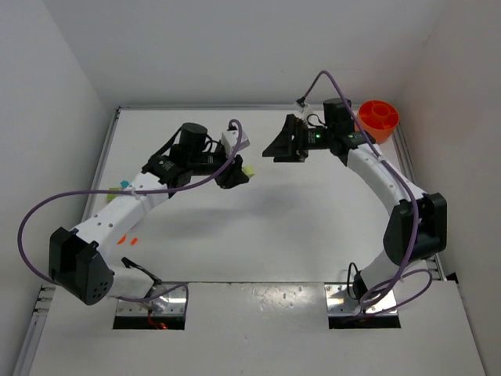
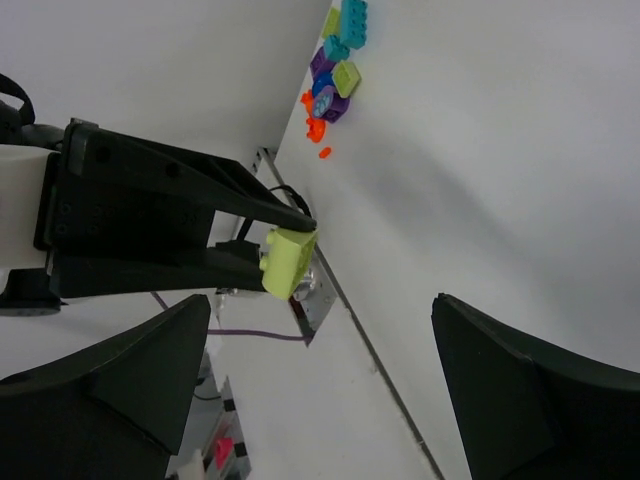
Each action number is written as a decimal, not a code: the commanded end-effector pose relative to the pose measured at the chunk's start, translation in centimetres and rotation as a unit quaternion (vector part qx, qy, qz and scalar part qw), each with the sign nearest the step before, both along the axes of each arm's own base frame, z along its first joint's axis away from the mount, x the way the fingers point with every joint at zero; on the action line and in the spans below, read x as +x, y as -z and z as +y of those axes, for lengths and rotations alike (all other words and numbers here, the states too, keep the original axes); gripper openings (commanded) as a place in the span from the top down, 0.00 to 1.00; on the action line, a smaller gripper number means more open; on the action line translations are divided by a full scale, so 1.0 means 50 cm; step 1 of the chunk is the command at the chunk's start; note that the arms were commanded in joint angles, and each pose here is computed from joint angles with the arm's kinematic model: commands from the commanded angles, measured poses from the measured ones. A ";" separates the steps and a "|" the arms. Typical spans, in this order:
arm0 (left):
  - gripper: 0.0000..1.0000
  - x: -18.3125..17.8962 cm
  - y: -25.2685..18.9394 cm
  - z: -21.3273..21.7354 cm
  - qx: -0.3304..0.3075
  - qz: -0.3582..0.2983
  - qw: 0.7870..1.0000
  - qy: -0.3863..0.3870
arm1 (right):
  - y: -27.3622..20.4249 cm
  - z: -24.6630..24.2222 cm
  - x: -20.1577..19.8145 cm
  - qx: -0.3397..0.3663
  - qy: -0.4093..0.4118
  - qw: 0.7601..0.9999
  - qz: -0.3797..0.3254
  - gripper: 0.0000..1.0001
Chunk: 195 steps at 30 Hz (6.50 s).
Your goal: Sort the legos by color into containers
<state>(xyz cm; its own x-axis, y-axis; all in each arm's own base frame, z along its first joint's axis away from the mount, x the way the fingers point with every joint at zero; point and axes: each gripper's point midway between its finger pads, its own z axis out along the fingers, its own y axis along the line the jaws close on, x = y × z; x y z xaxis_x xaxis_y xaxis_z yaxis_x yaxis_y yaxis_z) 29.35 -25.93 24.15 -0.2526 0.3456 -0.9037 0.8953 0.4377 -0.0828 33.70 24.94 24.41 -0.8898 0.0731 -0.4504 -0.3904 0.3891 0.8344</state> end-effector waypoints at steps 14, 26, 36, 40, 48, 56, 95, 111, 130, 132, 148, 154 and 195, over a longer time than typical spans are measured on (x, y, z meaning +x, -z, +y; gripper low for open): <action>1.00 0.030 -0.081 -0.028 -0.033 -0.044 0.998 -0.027 | 0.019 0.127 -0.048 0.020 -0.074 0.997 0.005 0.18; 1.00 0.018 -0.090 -0.032 -0.043 -0.041 0.998 -0.016 | 0.006 0.155 -0.052 0.078 -0.091 0.991 0.056 0.32; 0.97 0.034 -0.087 -0.022 -0.033 -0.047 0.997 -0.042 | 0.000 0.154 -0.090 0.076 -0.109 0.990 0.040 0.84; 0.72 0.047 -0.084 -0.012 -0.024 -0.052 0.996 -0.063 | -0.001 0.132 -0.070 0.053 -0.092 0.994 0.003 1.00; 0.00 0.082 -0.097 0.058 -0.020 -0.041 0.988 -0.146 | 0.026 -0.003 0.060 -0.162 0.022 0.977 -0.138 1.00; 0.00 0.130 -0.083 0.138 0.014 -0.027 0.970 -0.240 | 0.039 -0.295 0.277 -0.393 0.197 0.875 -0.203 1.00; 0.00 0.181 -0.024 0.242 -0.003 0.002 0.948 -0.319 | 0.116 -0.863 0.598 -0.450 0.501 0.723 -0.155 1.00; 0.00 0.187 -0.002 0.237 0.003 0.015 0.949 -0.315 | 0.161 -0.860 0.627 -0.431 0.507 0.731 -0.148 1.00; 0.00 0.188 -0.006 0.233 -0.004 0.016 0.950 -0.313 | 0.100 -0.841 0.618 -0.419 0.494 0.741 -0.175 0.56; 0.00 0.184 -0.023 0.238 -0.008 0.005 0.948 -0.318 | 0.034 -0.824 0.606 -0.406 0.488 0.743 -0.211 0.57; 0.00 0.164 0.032 0.597 0.164 0.063 0.830 -0.529 | 0.035 -0.487 0.315 -0.400 0.184 0.874 -0.206 0.17; 0.16 0.107 0.133 0.802 0.201 0.137 0.773 -0.586 | 0.102 -0.399 0.222 -0.374 0.126 0.899 -0.190 0.14; 0.35 0.135 0.386 0.945 0.160 0.244 0.756 -0.586 | 0.173 -0.299 0.148 -0.388 0.065 0.905 -0.163 0.14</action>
<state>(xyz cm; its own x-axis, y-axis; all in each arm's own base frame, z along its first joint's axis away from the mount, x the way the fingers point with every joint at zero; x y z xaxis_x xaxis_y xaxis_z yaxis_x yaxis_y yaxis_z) 34.50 20.52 4.03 -0.8583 -0.1988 -0.4730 -0.2257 0.9742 0.0002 40.72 9.79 14.15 -0.7478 -0.2771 -0.6034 -0.4615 0.8703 0.1722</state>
